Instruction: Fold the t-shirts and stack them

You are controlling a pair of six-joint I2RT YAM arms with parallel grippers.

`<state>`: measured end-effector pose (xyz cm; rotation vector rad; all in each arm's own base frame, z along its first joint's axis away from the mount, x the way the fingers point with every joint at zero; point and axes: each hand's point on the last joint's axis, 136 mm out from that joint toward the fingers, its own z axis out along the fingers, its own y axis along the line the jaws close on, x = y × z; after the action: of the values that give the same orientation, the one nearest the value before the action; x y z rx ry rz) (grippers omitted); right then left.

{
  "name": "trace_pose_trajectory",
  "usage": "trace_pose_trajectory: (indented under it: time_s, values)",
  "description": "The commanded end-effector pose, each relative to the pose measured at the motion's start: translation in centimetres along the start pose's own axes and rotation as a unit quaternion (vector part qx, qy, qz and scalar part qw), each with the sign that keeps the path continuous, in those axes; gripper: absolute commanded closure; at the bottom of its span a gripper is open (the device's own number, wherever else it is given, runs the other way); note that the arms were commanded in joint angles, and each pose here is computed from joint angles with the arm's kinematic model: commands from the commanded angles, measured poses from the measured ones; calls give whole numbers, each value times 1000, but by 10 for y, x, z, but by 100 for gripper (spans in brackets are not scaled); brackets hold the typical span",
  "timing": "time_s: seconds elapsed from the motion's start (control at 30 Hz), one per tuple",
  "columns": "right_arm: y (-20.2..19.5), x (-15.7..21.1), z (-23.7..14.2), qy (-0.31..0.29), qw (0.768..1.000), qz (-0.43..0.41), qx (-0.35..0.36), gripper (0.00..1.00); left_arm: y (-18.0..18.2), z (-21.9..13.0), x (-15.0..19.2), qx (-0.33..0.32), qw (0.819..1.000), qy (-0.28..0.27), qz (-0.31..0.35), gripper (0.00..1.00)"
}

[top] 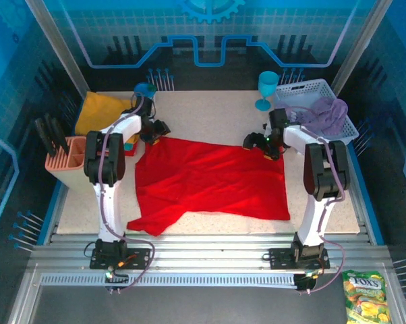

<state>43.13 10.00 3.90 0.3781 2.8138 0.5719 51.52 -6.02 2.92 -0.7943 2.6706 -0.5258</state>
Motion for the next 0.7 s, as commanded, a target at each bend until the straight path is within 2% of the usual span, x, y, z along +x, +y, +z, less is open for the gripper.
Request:
trace_pose_trajectory:
  time_s: [0.0,0.37,0.47,0.57,0.67]
  values:
    - [-13,-6,14,22,999,5,33,4,22,9,-5,-33,999,14,-22,46]
    - [-8,-70,26,5,1000,8,27,5,8,27,-38,-26,1000,7,-13,47]
    - [-1,-79,25,-9,1000,-11,11,4,-7,23,-46,-1,1000,2,-3,46]
    - [18,-90,9,-38,998,-46,-20,4,-26,1,-51,33,999,-12,7,45]
    - [47,-97,-29,-83,990,-94,-59,2,-50,-42,-52,70,997,-28,23,38]
